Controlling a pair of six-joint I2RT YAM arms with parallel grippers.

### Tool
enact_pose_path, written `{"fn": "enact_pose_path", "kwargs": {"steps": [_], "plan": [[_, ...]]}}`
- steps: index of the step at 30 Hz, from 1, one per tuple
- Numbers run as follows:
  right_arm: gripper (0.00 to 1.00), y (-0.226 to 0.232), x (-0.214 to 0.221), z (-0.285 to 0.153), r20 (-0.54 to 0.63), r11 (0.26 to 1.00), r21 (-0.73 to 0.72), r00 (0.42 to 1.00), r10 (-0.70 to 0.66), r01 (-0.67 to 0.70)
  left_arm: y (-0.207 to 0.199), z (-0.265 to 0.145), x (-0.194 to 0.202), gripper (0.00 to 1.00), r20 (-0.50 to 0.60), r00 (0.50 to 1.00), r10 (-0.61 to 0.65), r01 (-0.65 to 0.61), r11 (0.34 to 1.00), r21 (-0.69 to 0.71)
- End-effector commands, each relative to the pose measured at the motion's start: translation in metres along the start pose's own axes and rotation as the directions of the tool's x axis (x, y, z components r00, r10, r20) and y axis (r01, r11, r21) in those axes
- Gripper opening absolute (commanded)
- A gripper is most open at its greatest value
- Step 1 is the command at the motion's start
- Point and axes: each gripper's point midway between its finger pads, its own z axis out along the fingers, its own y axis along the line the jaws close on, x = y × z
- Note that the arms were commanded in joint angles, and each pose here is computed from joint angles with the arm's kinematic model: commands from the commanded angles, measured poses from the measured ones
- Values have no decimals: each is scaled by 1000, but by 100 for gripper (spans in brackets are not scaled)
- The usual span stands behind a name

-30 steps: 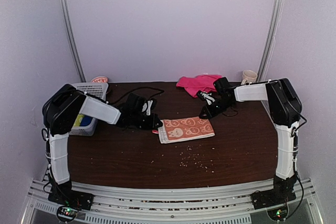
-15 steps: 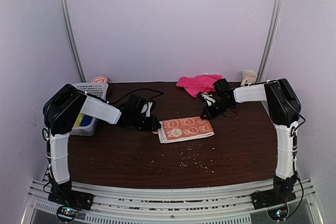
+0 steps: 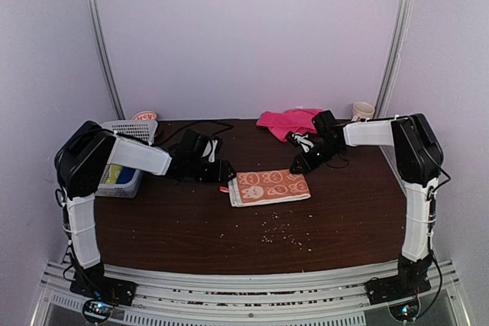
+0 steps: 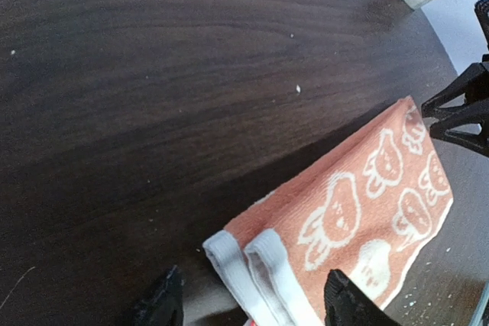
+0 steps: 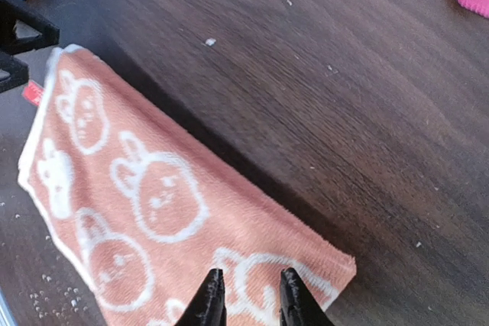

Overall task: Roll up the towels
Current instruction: Smooth out the towel at the center of the board.

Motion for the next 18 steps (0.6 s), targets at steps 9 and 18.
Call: {"fn": "enact_pose_path", "kwargs": {"steps": [9, 18], "plan": [[31, 23, -7, -52, 23, 998, 22, 997, -67, 67, -62, -35, 19, 64, 37, 999, 29, -33, 992, 122], [29, 18, 16, -25, -25, 999, 9, 999, -42, 42, -66, -23, 44, 60, 3, 1000, -28, 27, 986, 162]]}}
